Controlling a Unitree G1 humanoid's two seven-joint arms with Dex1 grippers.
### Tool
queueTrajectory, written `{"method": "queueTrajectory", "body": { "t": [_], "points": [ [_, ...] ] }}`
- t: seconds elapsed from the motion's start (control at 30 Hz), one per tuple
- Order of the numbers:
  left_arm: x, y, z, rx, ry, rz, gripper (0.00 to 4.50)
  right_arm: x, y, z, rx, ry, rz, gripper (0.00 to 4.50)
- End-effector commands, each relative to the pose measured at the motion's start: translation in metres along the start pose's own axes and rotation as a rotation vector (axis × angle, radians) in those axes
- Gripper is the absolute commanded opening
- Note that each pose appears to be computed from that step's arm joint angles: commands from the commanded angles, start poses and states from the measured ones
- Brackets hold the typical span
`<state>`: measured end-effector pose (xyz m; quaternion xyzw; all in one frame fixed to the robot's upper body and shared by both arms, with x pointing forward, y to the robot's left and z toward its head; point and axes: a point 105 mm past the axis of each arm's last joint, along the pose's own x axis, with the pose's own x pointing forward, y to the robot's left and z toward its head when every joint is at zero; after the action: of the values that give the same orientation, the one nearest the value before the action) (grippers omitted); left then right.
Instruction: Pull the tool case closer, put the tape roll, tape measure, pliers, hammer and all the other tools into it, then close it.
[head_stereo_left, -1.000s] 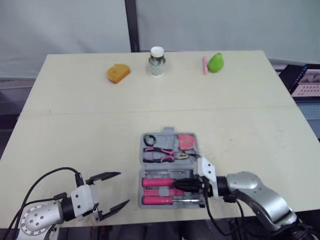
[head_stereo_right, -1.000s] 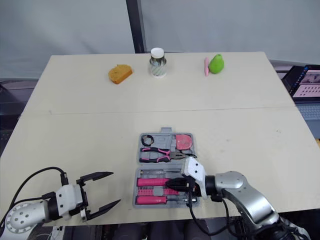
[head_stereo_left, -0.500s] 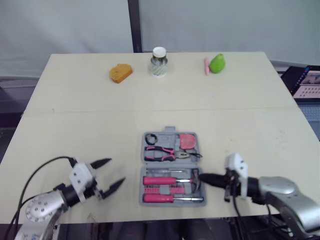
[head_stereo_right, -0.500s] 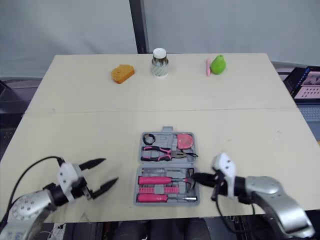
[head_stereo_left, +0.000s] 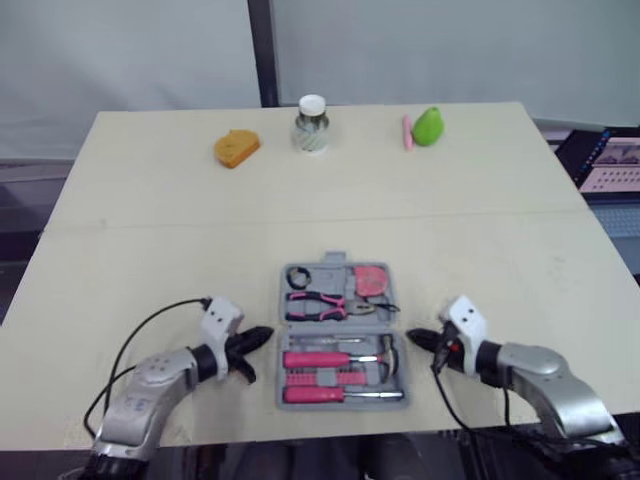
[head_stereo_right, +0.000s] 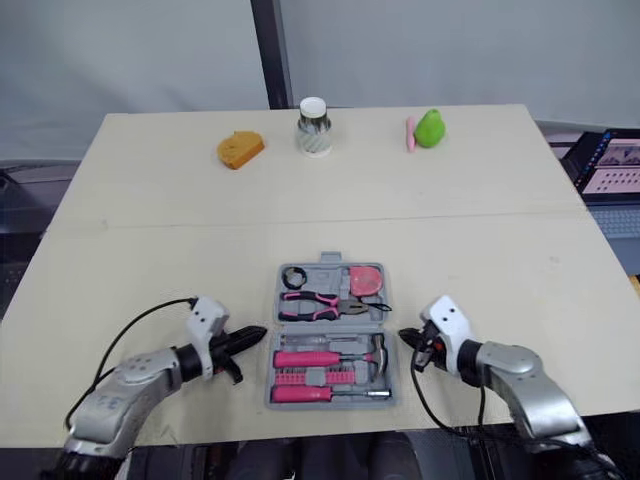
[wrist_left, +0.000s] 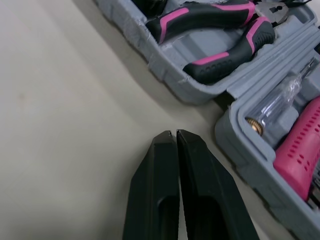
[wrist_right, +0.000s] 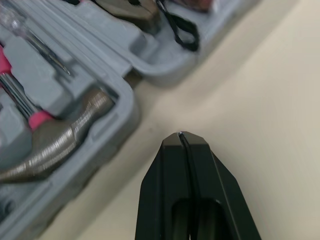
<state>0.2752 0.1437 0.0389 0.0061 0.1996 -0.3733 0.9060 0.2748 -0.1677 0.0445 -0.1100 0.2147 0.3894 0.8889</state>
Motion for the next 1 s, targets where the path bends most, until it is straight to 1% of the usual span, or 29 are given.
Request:
{"method": "queueTrajectory", "body": {
  "t": [0.03,0.27,0.37,0.53,0.77,1.0],
  "points": [
    [0.007,-0.008,-0.006,-0.005,0.028,-0.047,0.07,0.008,0.006,0.004,-0.021,-0.011,0.018,0.0],
    [0.013,-0.019,-0.002,-0.025,0.007,-0.086,0.07,0.022,0.02,0.012,-0.029,-0.032,0.071,0.0],
    [0.013,-0.027,-0.006,-0.03,0.03,-0.123,0.07,0.023,0.03,0.013,-0.021,-0.033,0.107,0.0],
    [0.002,-0.037,-0.02,-0.041,0.088,-0.155,0.07,0.023,0.052,0.008,-0.027,-0.009,0.189,0.0],
    [-0.014,-0.036,-0.027,-0.044,0.13,-0.14,0.07,0.023,0.058,0.004,-0.016,0.006,0.202,0.0],
    [-0.017,-0.038,-0.033,-0.052,0.144,-0.136,0.07,0.023,0.061,0.002,-0.019,0.017,0.216,0.0]
  ]
}}
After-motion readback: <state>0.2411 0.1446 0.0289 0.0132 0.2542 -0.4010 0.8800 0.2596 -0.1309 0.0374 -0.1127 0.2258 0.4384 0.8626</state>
